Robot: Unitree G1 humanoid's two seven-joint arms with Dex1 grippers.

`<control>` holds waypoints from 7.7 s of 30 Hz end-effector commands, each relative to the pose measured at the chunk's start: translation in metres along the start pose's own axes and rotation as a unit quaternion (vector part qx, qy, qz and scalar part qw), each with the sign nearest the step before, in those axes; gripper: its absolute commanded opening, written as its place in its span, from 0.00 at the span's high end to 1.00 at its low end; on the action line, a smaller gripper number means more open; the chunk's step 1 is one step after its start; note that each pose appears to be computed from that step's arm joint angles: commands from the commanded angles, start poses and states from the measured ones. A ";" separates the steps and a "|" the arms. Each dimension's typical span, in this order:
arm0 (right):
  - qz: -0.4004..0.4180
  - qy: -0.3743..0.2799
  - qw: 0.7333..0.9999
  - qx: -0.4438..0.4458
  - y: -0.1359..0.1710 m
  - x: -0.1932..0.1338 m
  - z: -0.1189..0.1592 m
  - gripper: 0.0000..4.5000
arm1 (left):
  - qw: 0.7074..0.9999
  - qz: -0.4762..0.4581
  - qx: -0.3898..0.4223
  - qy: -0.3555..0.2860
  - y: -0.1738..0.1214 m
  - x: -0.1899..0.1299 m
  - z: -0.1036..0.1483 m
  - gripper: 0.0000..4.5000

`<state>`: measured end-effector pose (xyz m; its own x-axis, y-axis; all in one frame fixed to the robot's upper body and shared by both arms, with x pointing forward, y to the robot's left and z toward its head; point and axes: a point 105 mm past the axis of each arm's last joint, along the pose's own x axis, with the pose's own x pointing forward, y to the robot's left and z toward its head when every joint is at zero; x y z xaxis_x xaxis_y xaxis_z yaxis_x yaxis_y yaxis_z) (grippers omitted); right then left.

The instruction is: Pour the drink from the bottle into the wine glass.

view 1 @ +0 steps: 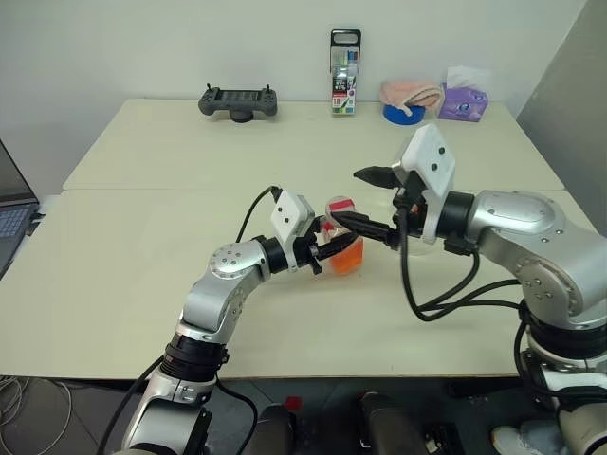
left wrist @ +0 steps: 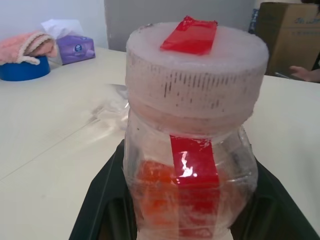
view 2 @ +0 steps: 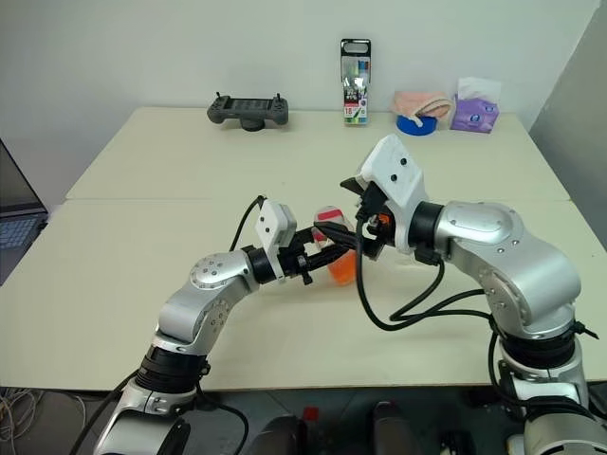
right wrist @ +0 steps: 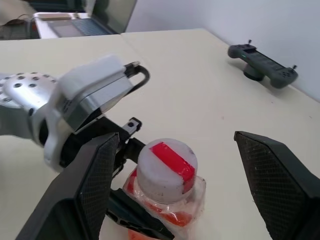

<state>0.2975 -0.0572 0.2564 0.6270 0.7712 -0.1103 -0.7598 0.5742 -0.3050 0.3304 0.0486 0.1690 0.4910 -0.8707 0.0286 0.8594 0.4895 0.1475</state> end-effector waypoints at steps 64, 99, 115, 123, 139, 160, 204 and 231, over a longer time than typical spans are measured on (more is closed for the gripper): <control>0.335 0.025 0.937 -0.092 -0.028 -0.006 -0.044 0.59 | 0.997 -0.068 0.036 -0.029 -0.023 -0.018 0.032 0.61; -0.110 -0.041 0.987 0.110 0.018 -0.008 -0.020 0.13 | 0.997 -0.047 0.048 -0.026 0.010 -0.002 0.023 0.62; -0.153 -0.060 0.978 0.126 0.023 0.018 -0.009 0.13 | 0.997 -0.036 0.061 -0.023 0.016 0.004 0.020 0.62; -0.161 -0.052 0.977 0.133 0.022 0.024 -0.011 0.27 | 0.997 -0.030 0.063 -0.025 0.018 0.003 0.022 0.62; 0.176 -0.107 0.978 0.037 0.021 0.024 -0.006 0.59 | 0.997 -0.044 0.063 -0.031 0.010 0.004 0.030 0.62; 0.327 -0.037 0.942 -0.071 -0.015 0.028 -0.010 0.28 | 0.997 -0.033 0.055 -0.035 0.001 0.002 0.030 0.62; 0.053 -0.072 0.993 0.072 -0.003 0.015 -0.004 0.21 | 0.997 -0.041 0.050 -0.040 0.007 0.010 0.028 0.62; 0.287 -0.106 0.951 -0.048 -0.025 0.001 0.012 0.60 | 0.997 -0.039 0.050 -0.036 0.005 0.007 0.028 0.62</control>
<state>0.3244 -0.0686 0.2515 0.1069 0.9855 -0.1317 -0.9682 0.0730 -0.2395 0.3298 0.0339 0.1860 0.3727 -0.9271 0.0398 0.8949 0.3704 0.2489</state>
